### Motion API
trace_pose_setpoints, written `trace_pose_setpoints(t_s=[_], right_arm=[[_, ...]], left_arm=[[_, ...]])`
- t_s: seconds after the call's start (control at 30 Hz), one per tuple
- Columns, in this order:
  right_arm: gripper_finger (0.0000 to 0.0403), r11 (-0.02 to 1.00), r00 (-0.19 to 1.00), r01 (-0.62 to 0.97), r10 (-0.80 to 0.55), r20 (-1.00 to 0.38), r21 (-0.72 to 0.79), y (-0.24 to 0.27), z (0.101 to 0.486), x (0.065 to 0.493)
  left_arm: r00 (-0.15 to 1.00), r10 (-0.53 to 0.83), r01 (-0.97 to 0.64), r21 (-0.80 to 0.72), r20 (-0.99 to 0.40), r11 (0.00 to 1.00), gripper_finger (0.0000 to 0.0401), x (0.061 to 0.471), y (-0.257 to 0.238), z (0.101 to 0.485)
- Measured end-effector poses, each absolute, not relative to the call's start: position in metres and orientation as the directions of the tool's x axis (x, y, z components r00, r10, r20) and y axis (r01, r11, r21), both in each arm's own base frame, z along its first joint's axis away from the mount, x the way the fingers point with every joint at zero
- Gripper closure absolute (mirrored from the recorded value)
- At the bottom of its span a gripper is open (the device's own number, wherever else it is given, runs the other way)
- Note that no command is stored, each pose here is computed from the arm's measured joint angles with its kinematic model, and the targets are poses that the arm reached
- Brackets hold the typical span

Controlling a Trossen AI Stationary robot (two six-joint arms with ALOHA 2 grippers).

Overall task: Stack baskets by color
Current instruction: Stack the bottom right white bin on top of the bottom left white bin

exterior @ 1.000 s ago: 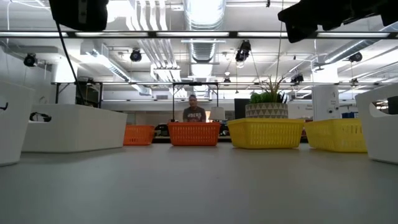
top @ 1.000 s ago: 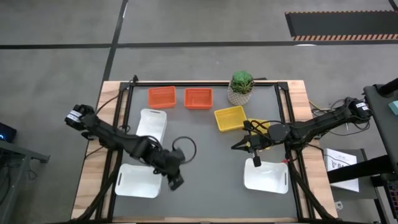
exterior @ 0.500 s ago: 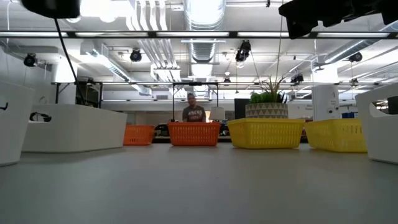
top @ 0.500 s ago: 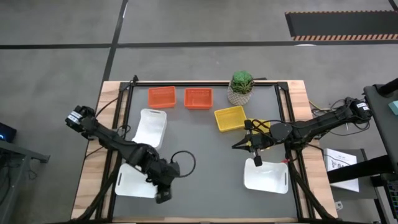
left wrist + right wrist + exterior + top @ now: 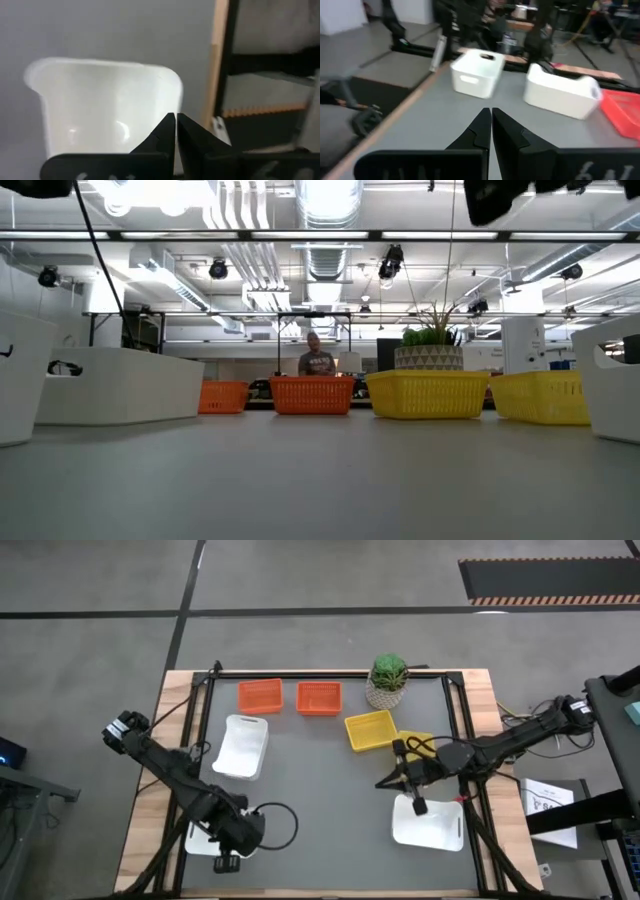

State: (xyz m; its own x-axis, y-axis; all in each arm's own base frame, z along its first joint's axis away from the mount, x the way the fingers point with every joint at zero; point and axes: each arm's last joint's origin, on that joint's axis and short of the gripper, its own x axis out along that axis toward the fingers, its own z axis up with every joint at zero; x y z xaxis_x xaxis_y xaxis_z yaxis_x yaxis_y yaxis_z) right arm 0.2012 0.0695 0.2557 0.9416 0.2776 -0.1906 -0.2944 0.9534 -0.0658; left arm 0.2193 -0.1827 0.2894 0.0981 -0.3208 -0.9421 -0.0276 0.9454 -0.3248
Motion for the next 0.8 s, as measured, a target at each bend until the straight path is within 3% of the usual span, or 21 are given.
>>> trace_pose_setpoints(t_s=[0.17, 0.33, 0.47, 0.57, 0.8], right_arm=[[0.0394, 0.947, 0.91, -0.319, 0.313, -0.271, 0.022, 0.09, 0.274, 0.202], [0.0394, 0.958, 0.824, -0.254, 0.285, -0.49, 0.13, 0.109, 0.288, 0.193], [0.0394, 0.978, 0.778, -0.182, 0.205, -0.594, 0.098, 0.121, 0.296, 0.179], [0.0394, 0.981, 0.79, -0.192, 0.179, -0.587, 0.04, 0.132, 0.297, 0.169], [0.0394, 0.972, 0.753, -0.192, 0.234, -0.615, 0.135, 0.157, 0.283, 0.15]], left_arm=[[0.213, -0.204, 0.003, -0.208, -0.956, 0.978, 0.0401, 0.223, -0.18, 0.29], [0.443, -0.122, 0.078, -0.098, -0.888, 0.992, 0.0401, 0.24, -0.179, 0.295], [0.685, -0.033, 0.061, 0.012, -0.728, 0.998, 0.0401, 0.263, -0.176, 0.307], [0.809, -0.061, 0.125, 0.069, -0.585, 0.99, 0.0401, 0.28, -0.176, 0.316], [0.929, -0.098, 0.189, 0.232, -0.358, 0.954, 0.0401, 0.32, -0.185, 0.312]])
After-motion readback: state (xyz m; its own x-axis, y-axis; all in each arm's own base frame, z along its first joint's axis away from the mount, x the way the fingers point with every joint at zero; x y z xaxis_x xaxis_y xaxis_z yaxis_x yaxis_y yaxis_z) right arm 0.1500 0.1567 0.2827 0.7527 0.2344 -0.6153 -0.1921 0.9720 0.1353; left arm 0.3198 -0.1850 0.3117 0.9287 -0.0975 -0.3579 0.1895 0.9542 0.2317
